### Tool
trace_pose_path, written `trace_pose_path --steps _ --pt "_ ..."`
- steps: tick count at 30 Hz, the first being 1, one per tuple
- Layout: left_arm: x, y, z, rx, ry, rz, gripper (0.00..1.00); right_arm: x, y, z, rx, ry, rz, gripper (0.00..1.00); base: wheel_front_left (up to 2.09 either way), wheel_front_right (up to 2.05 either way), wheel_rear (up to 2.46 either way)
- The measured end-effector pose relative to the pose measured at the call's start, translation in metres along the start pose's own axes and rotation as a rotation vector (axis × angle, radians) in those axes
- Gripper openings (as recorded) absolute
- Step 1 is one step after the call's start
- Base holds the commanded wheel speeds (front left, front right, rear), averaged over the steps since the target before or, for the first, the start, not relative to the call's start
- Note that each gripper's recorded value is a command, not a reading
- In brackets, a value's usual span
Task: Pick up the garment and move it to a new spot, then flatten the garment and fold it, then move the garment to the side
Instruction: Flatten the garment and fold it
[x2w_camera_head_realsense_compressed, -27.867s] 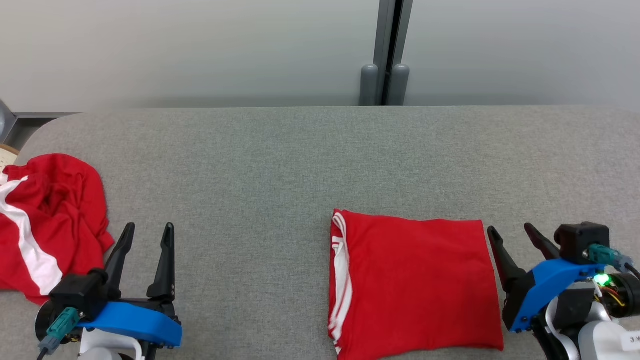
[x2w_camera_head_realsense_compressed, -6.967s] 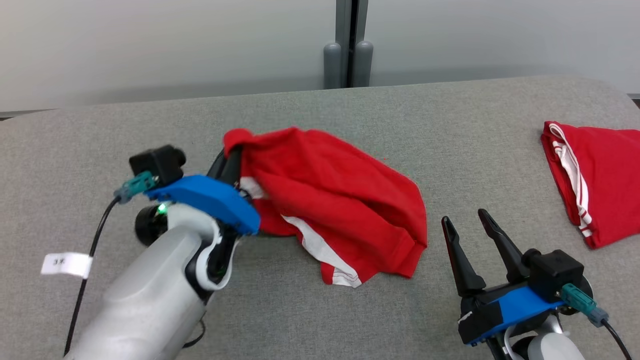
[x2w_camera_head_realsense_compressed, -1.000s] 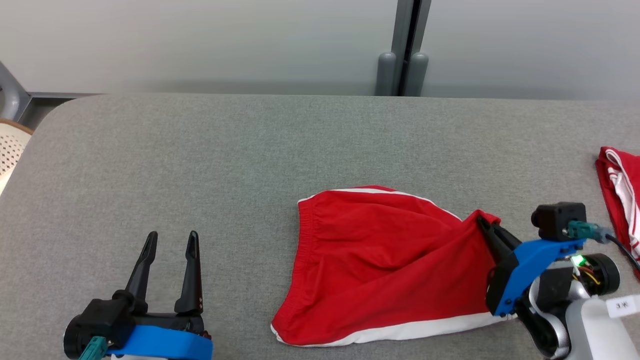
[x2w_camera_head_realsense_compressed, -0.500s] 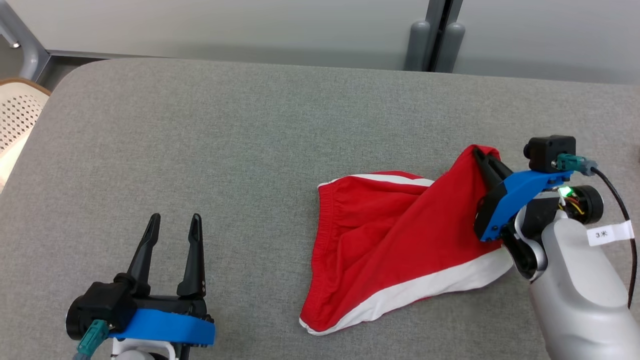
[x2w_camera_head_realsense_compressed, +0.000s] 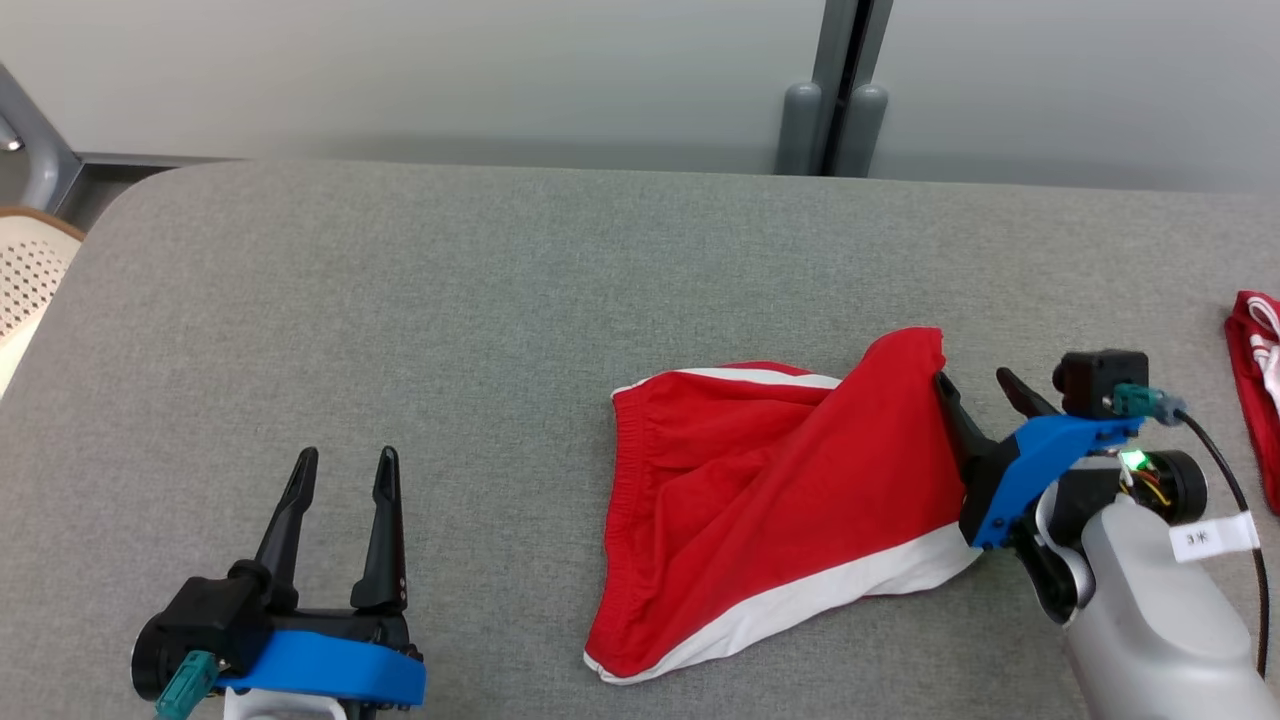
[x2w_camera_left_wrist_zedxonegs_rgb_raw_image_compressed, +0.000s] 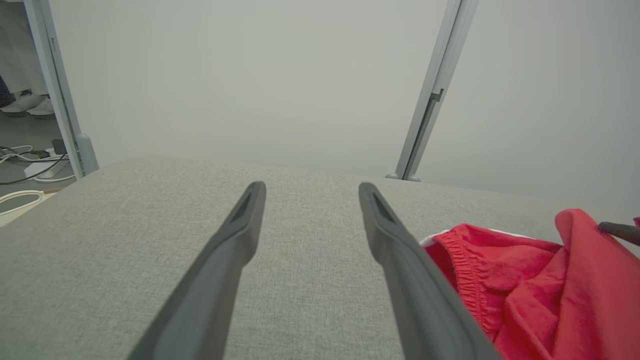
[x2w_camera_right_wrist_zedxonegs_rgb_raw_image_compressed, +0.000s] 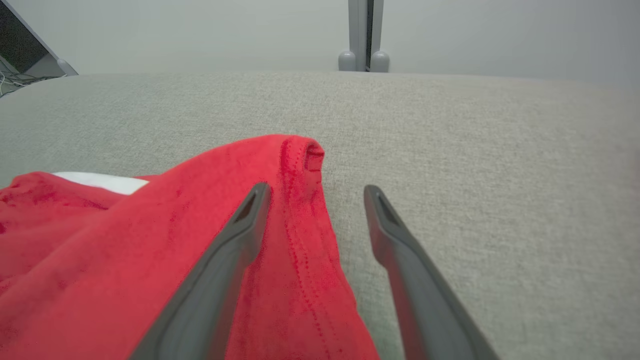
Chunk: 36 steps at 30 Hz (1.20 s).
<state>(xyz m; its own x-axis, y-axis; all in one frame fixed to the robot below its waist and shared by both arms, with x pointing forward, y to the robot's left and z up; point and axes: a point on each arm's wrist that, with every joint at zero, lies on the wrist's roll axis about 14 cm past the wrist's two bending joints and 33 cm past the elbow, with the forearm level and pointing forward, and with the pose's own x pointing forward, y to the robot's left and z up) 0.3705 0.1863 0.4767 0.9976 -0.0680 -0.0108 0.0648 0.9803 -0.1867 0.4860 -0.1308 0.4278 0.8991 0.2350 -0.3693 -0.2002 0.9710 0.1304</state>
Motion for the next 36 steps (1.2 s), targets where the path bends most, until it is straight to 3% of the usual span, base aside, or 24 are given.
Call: trace_pose_path --steps 8,16,22,36 --pt "-0.006 -0.011 -0.003 -0.011 0.005 -0.032 1.00 -0.050 -0.015 0.016 -0.064 -0.208 -0.039 1.00 0.00 0.00 0.00" --pt "-0.011 -0.017 -0.006 -0.022 0.014 -0.043 1.00 -0.098 0.004 0.026 -0.092 -0.368 -0.029 1.00 0.00 0.00 0.00" --pt "-0.016 -0.024 -0.009 -0.025 0.023 -0.062 1.00 -0.128 0.004 0.021 -0.078 -0.389 -0.065 1.00 0.00 0.00 0.00" --pt "-0.028 -0.028 -0.011 -0.031 0.026 -0.066 1.00 -0.154 -0.001 0.035 -0.078 -0.423 -0.106 1.00 0.00 0.00 0.00"
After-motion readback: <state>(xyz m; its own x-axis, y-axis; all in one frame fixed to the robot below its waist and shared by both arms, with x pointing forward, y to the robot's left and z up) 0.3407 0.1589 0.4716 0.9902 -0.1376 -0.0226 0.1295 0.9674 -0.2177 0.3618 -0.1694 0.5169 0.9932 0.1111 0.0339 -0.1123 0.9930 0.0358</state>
